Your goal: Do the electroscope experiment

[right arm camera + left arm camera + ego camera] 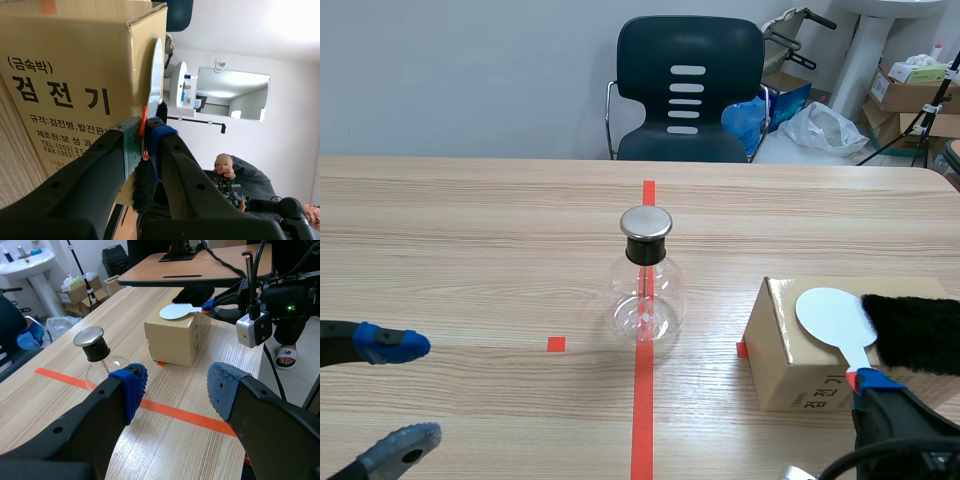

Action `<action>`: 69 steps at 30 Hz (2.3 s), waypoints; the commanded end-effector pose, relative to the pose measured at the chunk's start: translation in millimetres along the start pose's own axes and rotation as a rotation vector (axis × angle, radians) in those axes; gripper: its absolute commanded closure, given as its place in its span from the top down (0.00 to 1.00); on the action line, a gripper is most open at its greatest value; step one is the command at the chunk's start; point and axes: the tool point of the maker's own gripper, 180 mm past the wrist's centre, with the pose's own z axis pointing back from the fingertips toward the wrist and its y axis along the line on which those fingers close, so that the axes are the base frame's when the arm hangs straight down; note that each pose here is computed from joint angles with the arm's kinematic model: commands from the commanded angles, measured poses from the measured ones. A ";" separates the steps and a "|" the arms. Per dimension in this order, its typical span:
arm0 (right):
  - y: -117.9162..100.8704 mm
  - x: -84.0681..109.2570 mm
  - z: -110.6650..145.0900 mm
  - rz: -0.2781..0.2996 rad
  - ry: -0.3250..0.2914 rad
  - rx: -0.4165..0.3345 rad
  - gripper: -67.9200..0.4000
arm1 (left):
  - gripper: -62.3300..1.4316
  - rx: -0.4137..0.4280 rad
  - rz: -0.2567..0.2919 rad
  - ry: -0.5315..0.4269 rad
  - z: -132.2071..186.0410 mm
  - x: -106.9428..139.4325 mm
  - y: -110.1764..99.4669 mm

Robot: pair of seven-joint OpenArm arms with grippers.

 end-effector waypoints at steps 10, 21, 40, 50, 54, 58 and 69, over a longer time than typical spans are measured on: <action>-17.2 -0.9 -2.3 -0.011 0.001 -0.077 0.02 | 0.50 0.004 -0.002 -0.037 -2.8 9.5 1.5; -17.4 -0.3 -2.2 -0.008 -0.001 -0.077 0.02 | 0.50 0.004 -0.002 -0.037 -2.8 9.4 1.5; -65.8 -6.5 -12.7 0.000 0.053 -0.214 0.02 | 0.50 0.004 -0.002 -0.037 -2.8 9.4 1.4; -98.9 11.1 -27.6 -0.015 0.050 -0.336 0.02 | 0.18 0.114 -0.045 0.058 -14.3 -16.0 28.0; -104.3 23.6 -31.3 -0.043 0.032 -0.358 0.02 | 0.18 0.164 -0.031 0.108 -26.7 -41.3 43.9; -108.3 34.3 -34.9 -0.074 0.016 -0.373 0.02 | 0.18 0.163 -0.018 0.165 -40.6 -71.1 47.2; -98.5 51.7 -50.7 -0.094 0.023 -0.349 0.02 | 0.14 0.185 0.034 0.190 -75.7 -122.1 63.2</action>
